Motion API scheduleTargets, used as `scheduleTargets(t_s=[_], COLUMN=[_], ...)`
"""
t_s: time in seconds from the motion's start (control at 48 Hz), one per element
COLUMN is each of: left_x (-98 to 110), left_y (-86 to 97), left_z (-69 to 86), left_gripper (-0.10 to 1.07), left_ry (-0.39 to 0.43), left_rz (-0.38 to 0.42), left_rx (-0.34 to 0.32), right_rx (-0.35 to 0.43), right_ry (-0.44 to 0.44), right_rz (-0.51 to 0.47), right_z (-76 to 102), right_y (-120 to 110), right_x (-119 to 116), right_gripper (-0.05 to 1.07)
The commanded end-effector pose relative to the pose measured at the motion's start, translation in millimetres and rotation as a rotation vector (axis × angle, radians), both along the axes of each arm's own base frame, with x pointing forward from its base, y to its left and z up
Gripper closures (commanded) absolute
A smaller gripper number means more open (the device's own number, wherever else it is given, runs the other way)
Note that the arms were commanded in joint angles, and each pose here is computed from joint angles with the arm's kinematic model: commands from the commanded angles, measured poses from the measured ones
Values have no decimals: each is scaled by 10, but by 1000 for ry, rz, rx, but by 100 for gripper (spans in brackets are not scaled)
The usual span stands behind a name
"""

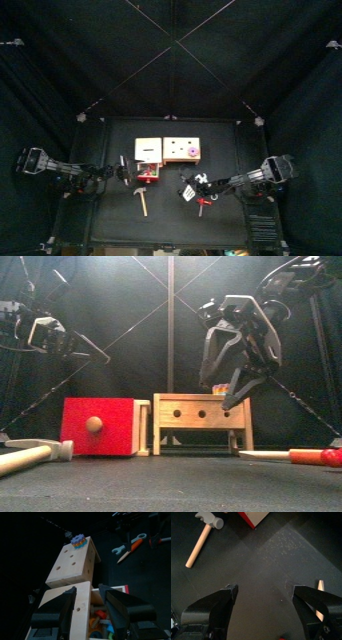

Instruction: Close drawer

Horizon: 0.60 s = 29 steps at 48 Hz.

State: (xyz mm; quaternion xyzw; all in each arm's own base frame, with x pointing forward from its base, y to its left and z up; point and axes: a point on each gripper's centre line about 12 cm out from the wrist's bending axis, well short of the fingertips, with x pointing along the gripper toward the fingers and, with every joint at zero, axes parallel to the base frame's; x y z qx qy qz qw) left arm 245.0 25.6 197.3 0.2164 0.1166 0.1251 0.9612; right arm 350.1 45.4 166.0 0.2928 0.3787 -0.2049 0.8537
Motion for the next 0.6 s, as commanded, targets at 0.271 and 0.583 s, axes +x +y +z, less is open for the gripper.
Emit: scheduleTargets(t_s=[0.271,0.583], left_x=[52,27], left_y=[-110,53], left_z=[95,121], left_gripper=[17,17], left_ry=[-66,-157], left_rz=[-19,109], left_rx=[-94,-289], right_rx=[-19,-112], right_ry=[98,-26], right_rz=[-72,71], right_z=[108,262], right_y=[128,225], right_x=[-399,-43], right_gripper=[-1,-1])
